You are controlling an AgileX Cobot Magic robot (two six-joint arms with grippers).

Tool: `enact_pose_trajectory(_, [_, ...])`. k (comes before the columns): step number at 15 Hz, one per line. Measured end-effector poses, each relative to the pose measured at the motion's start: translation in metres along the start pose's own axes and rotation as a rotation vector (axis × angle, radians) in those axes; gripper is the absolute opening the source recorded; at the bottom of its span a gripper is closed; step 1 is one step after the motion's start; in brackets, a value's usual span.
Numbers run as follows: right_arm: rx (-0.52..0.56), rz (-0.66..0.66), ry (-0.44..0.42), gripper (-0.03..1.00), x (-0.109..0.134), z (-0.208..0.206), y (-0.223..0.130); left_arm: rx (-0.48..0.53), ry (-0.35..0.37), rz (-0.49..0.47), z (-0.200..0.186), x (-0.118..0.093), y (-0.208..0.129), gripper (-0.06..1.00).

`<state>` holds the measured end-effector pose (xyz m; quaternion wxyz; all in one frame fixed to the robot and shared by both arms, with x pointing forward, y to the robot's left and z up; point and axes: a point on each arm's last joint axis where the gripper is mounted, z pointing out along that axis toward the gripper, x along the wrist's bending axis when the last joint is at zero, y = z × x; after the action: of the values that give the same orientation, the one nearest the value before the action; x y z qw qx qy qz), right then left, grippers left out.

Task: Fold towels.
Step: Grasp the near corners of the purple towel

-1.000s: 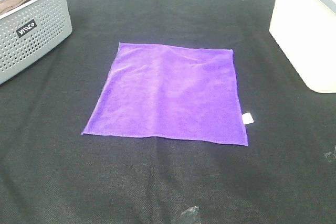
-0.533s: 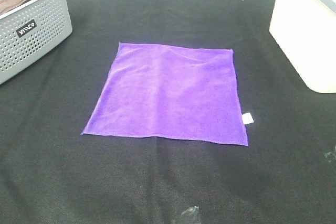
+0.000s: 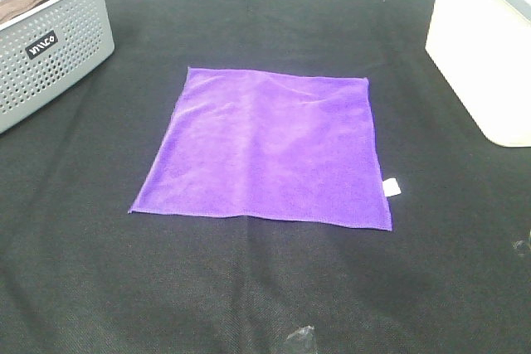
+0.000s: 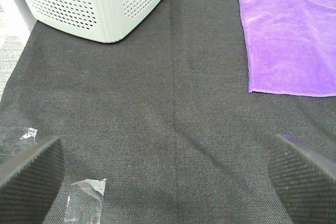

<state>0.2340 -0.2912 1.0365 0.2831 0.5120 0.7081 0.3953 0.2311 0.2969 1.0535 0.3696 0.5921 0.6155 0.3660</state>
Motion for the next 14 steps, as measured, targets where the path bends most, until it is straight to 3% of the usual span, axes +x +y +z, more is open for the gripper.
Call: enact_pose_trajectory(14, [0.000,0.000,0.000,0.96,0.0000,0.0000,0.0000,0.000,0.000,0.000,0.0000,0.0000,0.0000,0.99])
